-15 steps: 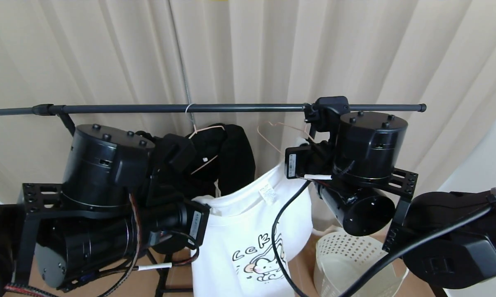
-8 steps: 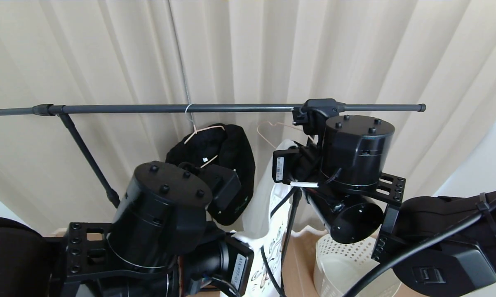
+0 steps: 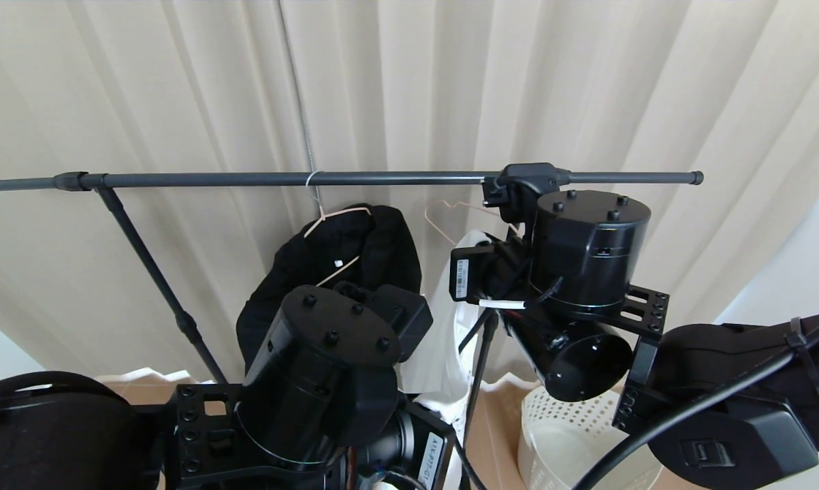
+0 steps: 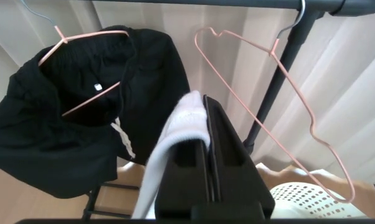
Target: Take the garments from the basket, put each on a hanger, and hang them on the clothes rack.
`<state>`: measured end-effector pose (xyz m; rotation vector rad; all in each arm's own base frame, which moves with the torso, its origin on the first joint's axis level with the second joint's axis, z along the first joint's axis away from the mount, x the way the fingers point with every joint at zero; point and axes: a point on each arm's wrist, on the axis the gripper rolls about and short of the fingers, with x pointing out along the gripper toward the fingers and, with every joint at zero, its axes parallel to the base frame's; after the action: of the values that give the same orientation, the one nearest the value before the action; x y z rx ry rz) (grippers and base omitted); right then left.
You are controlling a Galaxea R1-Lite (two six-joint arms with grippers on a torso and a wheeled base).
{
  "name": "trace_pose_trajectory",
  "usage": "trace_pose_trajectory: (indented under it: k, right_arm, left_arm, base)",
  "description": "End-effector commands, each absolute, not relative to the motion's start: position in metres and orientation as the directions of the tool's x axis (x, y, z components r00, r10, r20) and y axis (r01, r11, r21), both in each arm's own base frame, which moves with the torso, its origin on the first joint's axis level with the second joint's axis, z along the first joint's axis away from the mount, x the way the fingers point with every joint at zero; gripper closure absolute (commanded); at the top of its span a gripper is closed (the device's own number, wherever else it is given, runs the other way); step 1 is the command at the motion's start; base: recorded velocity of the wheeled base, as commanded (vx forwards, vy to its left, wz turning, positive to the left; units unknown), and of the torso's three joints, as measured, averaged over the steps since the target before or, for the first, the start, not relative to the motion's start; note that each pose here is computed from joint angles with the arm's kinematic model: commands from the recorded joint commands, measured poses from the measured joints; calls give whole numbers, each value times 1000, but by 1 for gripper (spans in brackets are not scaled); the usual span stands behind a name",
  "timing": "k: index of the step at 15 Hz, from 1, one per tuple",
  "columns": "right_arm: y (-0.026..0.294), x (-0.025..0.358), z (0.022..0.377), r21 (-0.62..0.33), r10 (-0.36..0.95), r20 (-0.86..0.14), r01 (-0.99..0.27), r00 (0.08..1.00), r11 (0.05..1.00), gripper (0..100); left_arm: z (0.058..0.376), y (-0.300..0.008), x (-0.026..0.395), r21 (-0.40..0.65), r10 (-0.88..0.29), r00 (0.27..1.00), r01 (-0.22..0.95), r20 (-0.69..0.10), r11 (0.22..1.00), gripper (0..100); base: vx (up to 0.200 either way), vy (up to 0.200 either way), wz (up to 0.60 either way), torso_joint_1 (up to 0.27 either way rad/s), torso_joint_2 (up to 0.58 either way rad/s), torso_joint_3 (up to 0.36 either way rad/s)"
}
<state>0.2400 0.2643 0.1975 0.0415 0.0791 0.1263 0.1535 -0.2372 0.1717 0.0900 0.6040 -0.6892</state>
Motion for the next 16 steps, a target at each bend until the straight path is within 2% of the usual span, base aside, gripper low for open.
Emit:
trace_pose_trajectory:
  k: [1, 4, 6, 8, 13, 16]
  right_arm:
    - [262, 240, 200, 51, 124, -71, -121, 990, 991, 100]
    - [254, 242, 208, 60, 104, -57, -101, 993, 993, 100]
    - [245, 241, 217, 65, 91, -44, -88, 995, 994, 100]
    - [242, 238, 221, 72, 88, -36, -85, 995, 994, 100]
    - [233, 231, 236, 96, 75, -3, -74, 997, 993, 100]
    - [227, 226, 242, 83, 61, 7, -62, 998, 995, 100]
  left_arm:
    - [171, -237, 155, -114, -565, 611, 617, -555, 779, 100]
    - [175, -221, 164, -111, -530, 652, 569, -542, 814, 100]
    - [179, -202, 185, -103, -455, 717, 478, -528, 873, 100]
    - [196, -189, 209, -92, -403, 790, 409, -462, 908, 100]
    - [219, -197, 242, -116, -396, 865, 379, -309, 918, 100]
    - [223, -197, 245, -130, -370, 892, 347, -259, 929, 100]
  base:
    - [0, 0, 0, 0, 0, 0]
    - [0, 0, 0, 0, 0, 0]
    - [0, 0, 0, 0, 0, 0]
    - [0, 0, 0, 0, 0, 0]
    - [0, 0, 0, 0, 0, 0]
    - [0, 0, 0, 0, 0, 0]
